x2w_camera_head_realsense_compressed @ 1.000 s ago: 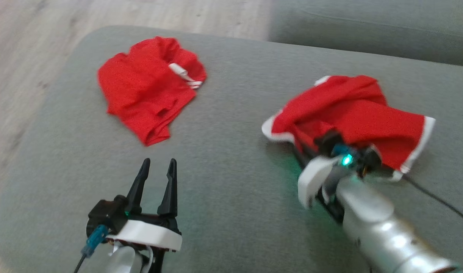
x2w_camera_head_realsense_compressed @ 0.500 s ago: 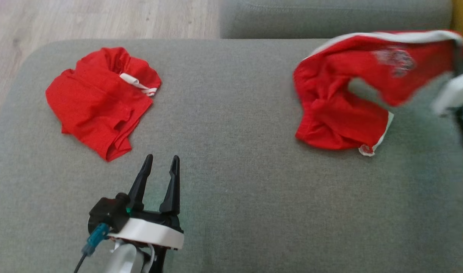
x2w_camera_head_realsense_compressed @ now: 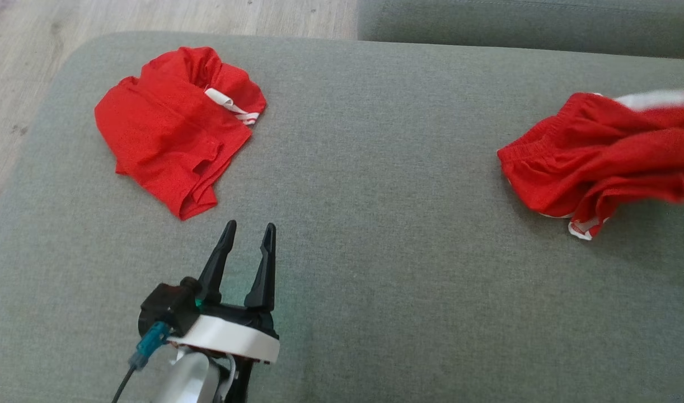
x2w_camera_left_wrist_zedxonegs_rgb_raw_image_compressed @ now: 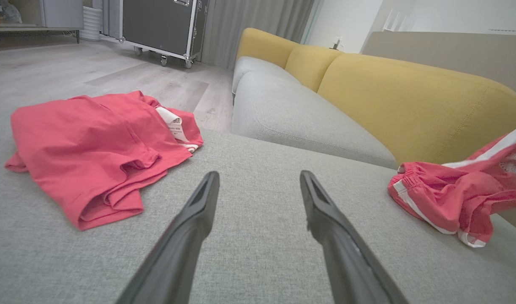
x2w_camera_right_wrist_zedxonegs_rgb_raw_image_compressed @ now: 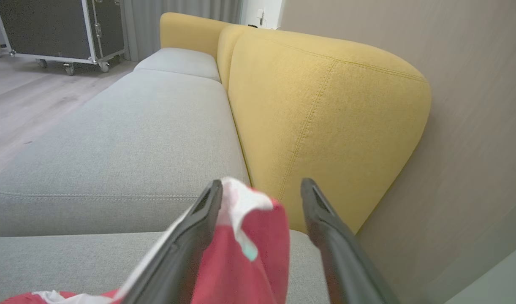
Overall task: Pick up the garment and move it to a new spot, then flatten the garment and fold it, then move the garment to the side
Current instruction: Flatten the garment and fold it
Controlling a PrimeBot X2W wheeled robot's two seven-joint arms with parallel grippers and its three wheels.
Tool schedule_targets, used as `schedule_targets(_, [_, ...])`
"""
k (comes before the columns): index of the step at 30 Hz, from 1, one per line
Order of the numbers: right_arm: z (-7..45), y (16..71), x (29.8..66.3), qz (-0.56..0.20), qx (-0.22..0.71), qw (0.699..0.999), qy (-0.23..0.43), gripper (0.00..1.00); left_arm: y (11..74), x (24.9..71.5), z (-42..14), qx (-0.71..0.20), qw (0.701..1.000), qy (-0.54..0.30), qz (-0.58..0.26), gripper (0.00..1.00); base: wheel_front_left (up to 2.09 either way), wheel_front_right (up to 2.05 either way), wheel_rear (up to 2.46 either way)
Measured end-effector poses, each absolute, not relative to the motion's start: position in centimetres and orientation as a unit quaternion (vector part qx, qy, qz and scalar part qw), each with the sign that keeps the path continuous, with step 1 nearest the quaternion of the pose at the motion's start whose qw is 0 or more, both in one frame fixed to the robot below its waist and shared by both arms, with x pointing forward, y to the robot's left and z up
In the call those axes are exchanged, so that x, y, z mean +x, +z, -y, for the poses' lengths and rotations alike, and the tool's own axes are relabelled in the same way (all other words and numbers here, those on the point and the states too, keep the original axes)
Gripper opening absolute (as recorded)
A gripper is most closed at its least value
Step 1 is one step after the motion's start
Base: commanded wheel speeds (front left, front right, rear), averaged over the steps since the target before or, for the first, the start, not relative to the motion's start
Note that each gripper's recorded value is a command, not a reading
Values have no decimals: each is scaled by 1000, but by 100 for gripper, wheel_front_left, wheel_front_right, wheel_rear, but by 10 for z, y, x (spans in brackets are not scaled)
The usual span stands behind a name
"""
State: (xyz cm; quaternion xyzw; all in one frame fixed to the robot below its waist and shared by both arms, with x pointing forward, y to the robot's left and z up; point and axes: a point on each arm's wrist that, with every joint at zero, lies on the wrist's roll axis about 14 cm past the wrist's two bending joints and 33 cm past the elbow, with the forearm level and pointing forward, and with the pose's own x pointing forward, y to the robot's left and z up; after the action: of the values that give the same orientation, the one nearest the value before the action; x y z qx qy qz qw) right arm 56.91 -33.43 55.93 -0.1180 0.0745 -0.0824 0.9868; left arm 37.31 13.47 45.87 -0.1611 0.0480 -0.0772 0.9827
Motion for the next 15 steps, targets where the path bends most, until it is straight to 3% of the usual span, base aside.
schedule_targets(9, [295,573,572,-31,-121,991,-50,100,464,375,-130,-161,982,-86,-40,100,0,0,0])
schedule_targets(15, [222,586,555,44,-84,995,11,100,479,379,-123,-163,981,-100,-19,100,0,0,0])
